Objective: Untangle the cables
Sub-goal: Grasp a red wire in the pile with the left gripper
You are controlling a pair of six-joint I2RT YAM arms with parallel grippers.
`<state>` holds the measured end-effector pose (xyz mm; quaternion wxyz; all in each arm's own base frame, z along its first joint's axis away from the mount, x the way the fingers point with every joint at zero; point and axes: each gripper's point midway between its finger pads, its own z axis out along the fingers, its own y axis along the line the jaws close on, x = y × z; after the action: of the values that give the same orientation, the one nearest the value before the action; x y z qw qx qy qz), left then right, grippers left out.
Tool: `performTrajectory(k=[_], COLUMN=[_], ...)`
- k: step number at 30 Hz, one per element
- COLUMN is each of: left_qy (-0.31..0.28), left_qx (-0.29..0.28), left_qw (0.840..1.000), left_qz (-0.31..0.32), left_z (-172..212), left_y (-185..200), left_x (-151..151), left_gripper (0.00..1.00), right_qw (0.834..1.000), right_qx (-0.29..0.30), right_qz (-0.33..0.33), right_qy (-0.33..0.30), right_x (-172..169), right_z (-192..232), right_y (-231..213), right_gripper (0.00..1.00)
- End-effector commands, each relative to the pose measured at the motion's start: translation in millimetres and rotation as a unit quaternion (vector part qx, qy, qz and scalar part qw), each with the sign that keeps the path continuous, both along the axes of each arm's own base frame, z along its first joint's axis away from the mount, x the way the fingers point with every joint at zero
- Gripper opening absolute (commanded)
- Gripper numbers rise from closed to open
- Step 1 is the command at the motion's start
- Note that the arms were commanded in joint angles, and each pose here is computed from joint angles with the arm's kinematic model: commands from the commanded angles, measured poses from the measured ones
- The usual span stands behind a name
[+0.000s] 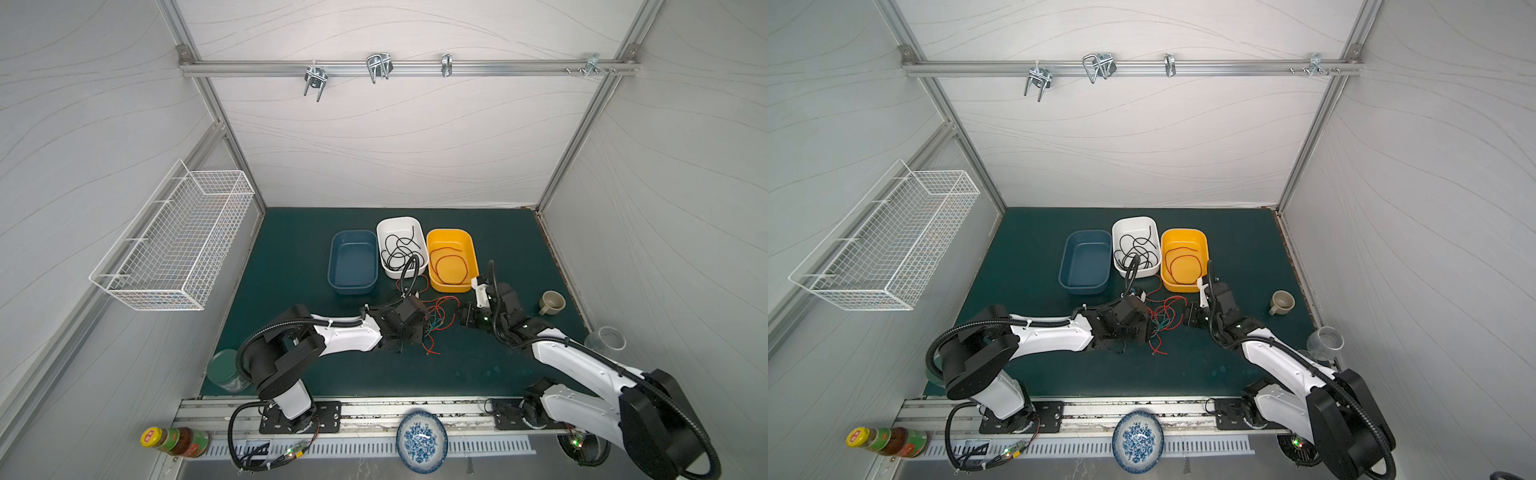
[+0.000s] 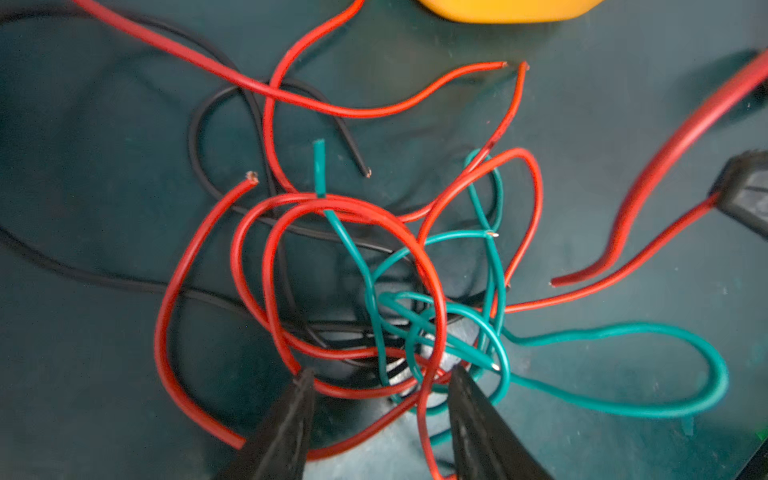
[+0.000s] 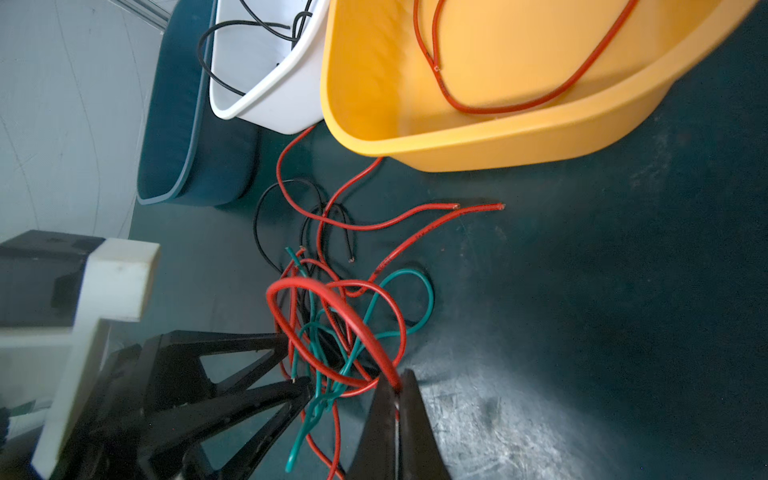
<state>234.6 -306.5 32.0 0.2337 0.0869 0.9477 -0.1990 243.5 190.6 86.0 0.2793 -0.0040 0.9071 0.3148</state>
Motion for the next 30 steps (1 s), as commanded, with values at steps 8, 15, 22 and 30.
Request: performTrajectory(k=[8,15,22,30], left_qy=[-0.014,-0.026,-0.038,-0.077], left_qx=[-0.027,-0.002,0.0,0.005], left_qw=[0.999,1.0,0.999,0.997], left_qz=[0.008,0.014,0.02,0.023], left_z=[6.2,9.7,22.2,56.1], left_y=[-17.1,-6.3,4.3,25.1], left_x=[10.6,12.7,11.0,8.7], left_gripper=[0.41,0.22,0.06,0.0], right_qw=[1.0,1.0,1.0,0.999], right_qx=[0.001,0.0,-0.005,-0.027], right_qz=[0.003,0.002,-0.002,-0.026], right_qy=[-0.012,-0.012,-0.012,-0.007], right_x=[-0.2,-0.3,0.1,1.3], right_z=[2.6,2.7,2.4,-1.7], right_y=[0.9,0.3,-1.5,-12.3], right_gripper=[0.0,0.0,0.0,0.0])
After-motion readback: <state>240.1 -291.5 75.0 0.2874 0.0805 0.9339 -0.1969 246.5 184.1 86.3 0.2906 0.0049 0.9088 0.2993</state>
